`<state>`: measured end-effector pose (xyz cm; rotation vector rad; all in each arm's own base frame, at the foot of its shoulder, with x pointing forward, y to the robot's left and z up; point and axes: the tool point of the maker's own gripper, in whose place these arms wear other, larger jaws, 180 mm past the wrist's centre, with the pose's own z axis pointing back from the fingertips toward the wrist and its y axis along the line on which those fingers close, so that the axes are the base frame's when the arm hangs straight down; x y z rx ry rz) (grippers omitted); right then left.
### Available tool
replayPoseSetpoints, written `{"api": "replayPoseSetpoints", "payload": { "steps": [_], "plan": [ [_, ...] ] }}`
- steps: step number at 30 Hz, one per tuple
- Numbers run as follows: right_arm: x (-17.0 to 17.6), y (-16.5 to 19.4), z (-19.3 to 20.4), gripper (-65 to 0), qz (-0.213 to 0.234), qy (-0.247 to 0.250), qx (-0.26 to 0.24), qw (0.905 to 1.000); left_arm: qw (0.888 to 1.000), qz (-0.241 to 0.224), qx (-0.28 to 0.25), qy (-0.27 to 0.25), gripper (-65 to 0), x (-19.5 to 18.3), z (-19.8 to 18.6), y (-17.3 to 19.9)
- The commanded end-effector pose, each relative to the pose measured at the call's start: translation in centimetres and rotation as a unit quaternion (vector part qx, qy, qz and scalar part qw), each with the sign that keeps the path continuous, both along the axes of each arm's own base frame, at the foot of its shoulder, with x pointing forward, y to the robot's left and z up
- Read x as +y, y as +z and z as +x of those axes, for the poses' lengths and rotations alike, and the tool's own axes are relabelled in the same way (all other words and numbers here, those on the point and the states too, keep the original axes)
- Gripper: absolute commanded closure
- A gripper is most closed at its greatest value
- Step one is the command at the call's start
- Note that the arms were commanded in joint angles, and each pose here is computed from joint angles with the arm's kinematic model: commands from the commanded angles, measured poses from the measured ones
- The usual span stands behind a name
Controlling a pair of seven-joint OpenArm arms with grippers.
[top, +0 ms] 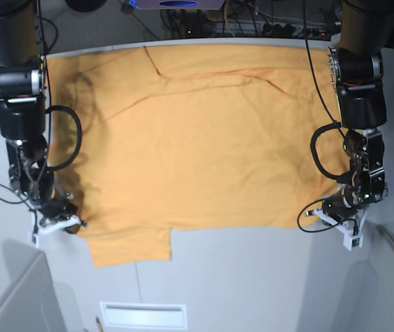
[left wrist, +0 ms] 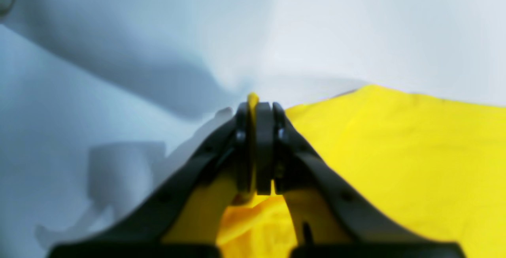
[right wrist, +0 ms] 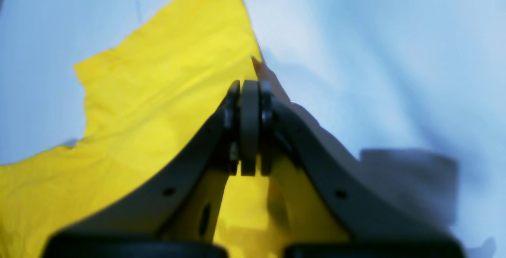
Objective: Fold the T-shirt properly
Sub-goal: 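Fold the hem up over the body toward the collar with both grippers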
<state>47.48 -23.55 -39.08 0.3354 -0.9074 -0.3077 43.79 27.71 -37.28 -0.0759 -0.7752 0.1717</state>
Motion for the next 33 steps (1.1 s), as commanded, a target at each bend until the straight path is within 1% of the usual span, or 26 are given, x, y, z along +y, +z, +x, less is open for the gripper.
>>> {"api": "replayPoseSetpoints", "payload": {
  "steps": [1, 3, 5, 7, 13, 16, 18, 21, 25, 26, 29, 33],
  "plan": [
    [-1.2, 3.2, 1.6, 0.0, -0.003, -0.007, -0.042, 0.9991, 0.999, 0.008, -0.035, -0.003, 0.0, 0.5, 1.3, 2.7],
    [-1.1, 3.6, 1.3, 0.0, -0.004, -0.001, -0.049, 0.9988, 0.999, 0.015, -0.046, -0.003, 0.0, 0.3, 1.3, 3.8],
    [-1.3, 3.5, 0.7, 0.0, 0.001, -0.004, -0.045, 0.9990, 0.998, 0.019, -0.054, 0.003, 0.0, 0.1, 0.7, 4.2],
    [-2.2, 3.6, 0.0, 0.0, 0.009, -0.025, -0.041, 0.9988, 0.998, 0.023, -0.060, -0.001, 0.0, -0.2, 0.2, 4.4],
    [-2.4, 4.7, -1.5, 0.0, 0.022, -0.021, -0.040, 0.9987, 0.997, 0.033, -0.071, -0.012, 0.0, -0.9, -1.4, 4.7],
    [-2.6, 5.0, -2.4, 0.0, 0.030, -0.026, -0.044, 0.9983, 0.995, 0.036, -0.095, 0.013, 0.0, 0.6, -3.0, 6.0],
    [-2.7, 4.9, -3.1, 0.0, 0.032, -0.026, -0.042, 0.9982, 0.995, 0.037, -0.088, 0.019, 0.0, 1.0, -4.0, 6.4],
    [-2.4, 5.2, -3.4, 0.0, 0.031, -0.019, -0.044, 0.9984, 0.996, 0.039, -0.080, 0.014, 0.0, 0.8, -4.6, 6.9],
    [-2.0, 4.9, -4.5, 0.0, 0.030, -0.011, -0.038, 0.9988, 0.994, 0.051, -0.097, 0.001, 0.0, 0.1, -5.5, 8.1],
    [-2.4, 5.0, -5.0, 0.0, 0.033, -0.016, -0.038, 0.9986, 0.993, 0.055, -0.102, -0.003, 0.0, -0.1, -5.7, 8.4],
    [-2.1, 5.3, -6.5, 0.0, 0.063, -0.030, -0.042, 0.9967, 0.992, 0.063, -0.105, -0.015, 0.0, -0.8, -6.9, 8.7],
    [-2.4, 5.6, -7.3, 0.0, 0.065, -0.030, -0.032, 0.9969, 0.992, 0.066, -0.109, -0.023, 0.0, -1.5, -7.5, 9.0]
  ]
}}
